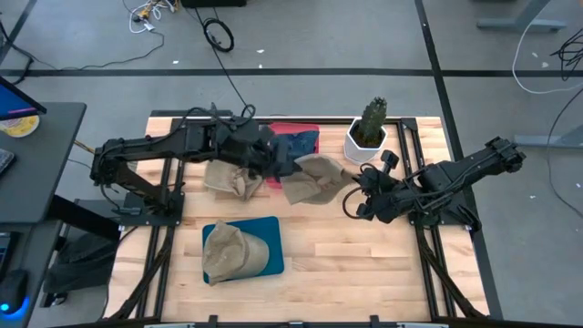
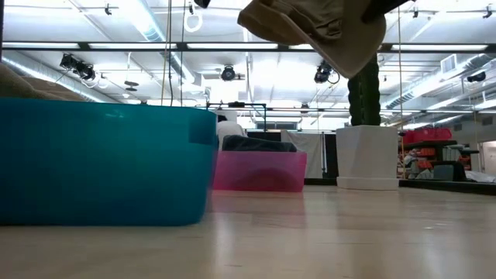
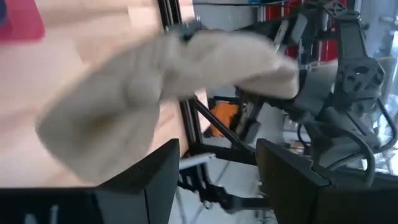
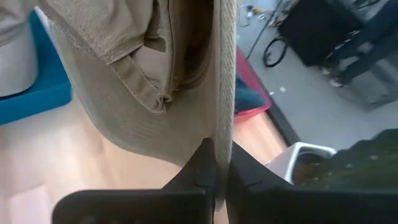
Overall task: Pick & Place hat
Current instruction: Put the bottom right brown cap into the blue bin
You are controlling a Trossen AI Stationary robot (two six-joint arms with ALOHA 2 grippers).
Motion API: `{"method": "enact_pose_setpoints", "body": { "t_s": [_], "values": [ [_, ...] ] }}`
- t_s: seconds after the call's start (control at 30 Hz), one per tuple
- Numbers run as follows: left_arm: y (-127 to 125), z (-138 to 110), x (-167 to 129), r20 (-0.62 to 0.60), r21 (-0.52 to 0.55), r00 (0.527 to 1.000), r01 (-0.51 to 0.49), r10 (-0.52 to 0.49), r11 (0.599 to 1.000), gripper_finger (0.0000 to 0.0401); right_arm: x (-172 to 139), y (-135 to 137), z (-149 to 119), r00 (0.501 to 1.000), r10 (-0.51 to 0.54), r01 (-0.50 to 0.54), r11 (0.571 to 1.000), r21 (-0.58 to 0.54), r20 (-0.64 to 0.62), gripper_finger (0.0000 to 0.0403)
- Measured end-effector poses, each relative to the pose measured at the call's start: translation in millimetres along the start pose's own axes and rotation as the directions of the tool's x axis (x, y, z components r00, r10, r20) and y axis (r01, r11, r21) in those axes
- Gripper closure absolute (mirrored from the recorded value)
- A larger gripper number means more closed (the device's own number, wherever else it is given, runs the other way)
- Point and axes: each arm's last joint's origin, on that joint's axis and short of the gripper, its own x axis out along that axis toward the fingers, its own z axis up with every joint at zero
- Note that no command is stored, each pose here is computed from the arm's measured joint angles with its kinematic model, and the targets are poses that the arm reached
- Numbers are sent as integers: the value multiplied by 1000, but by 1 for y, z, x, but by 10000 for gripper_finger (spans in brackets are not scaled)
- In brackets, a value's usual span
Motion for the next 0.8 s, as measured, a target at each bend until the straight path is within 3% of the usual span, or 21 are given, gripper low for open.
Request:
{"method": "enact_pose_setpoints", "body": {
  "t_s": [0.17,0.37,0.57,0.8],
  "values": [
    [-1,-4,0,0,-102,1000,-1,1,995,185,0,-2,1,997,-64,64,998,-1,38,397],
    [-1,2,0,185,-248,983,32,15,968,185,0,-2,1,996,-71,73,997,-38,44,396],
    [-5,5,1,246,-315,969,104,-25,943,185,0,-3,3,990,-117,120,992,-37,76,396],
    [-1,7,8,262,-370,965,96,5,924,185,-1,0,9,985,-115,124,990,-68,127,395]
  ]
}}
